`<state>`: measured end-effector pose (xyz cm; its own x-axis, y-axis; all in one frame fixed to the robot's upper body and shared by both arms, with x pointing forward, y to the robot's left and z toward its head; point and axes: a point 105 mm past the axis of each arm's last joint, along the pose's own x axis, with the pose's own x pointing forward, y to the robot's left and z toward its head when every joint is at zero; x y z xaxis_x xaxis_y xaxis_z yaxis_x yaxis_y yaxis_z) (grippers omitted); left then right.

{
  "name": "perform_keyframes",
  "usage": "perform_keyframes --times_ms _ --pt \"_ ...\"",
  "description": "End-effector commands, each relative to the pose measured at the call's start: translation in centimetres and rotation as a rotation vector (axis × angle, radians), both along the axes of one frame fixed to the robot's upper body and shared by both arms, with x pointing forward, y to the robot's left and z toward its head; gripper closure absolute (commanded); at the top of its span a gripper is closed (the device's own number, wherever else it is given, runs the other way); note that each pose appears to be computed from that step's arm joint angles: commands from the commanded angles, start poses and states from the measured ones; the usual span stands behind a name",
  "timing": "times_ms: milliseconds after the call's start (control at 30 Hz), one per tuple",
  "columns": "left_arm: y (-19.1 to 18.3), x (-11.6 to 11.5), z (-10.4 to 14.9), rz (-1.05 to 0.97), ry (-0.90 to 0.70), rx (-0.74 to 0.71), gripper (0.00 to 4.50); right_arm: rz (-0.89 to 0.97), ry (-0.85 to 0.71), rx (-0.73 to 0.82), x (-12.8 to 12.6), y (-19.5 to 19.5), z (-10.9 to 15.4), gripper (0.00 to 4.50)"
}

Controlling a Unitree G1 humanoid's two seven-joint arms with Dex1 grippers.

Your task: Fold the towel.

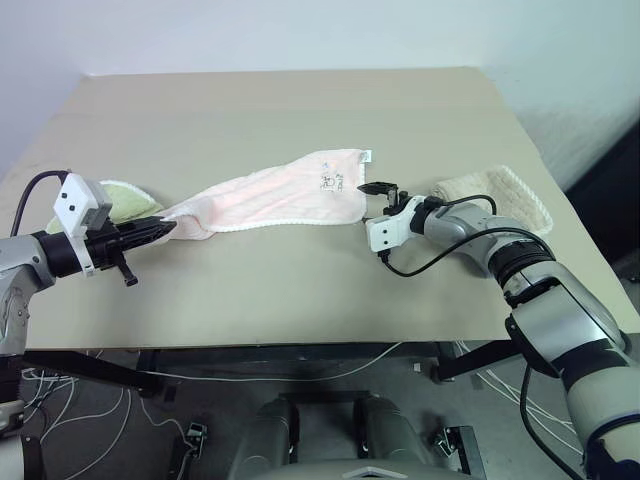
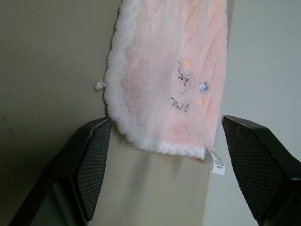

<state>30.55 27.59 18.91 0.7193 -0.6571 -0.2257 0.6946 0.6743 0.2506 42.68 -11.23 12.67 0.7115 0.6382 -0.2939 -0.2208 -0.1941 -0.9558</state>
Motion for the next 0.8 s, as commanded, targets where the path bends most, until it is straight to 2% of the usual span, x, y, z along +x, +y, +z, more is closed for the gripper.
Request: perform_keyframes --times_ms 33,333,467,733,800 --pt "-0.1 0.0 1.3 -0.013 -0.053 -0.005 4.50 -0.024 0.006 -0.024 0.4 0.1 -0.5 0.58" --pt "-0.1 -0.3 1.0 -0.009 -0.047 -0.009 4.50 0.004 0.018 0.016 0.2 1.5 -0.6 0.58" --pt "0.0 -0.4 0.9 -0.004 -0.045 -0.009 4.50 0.018 0.027 0.021 0.0 1.8 -0.7 1.45" --pt "0.0 -0.2 0.9 -0.005 -0.045 -0.009 4.50 0.026 0.037 0.036 -0.2 2.0 -0.8 4.31" --pt "0.0 -0.2 0.9 -0.006 -0.044 -0.010 4.50 0.025 0.037 0.038 -0.2 1.9 -0.8 4.45"
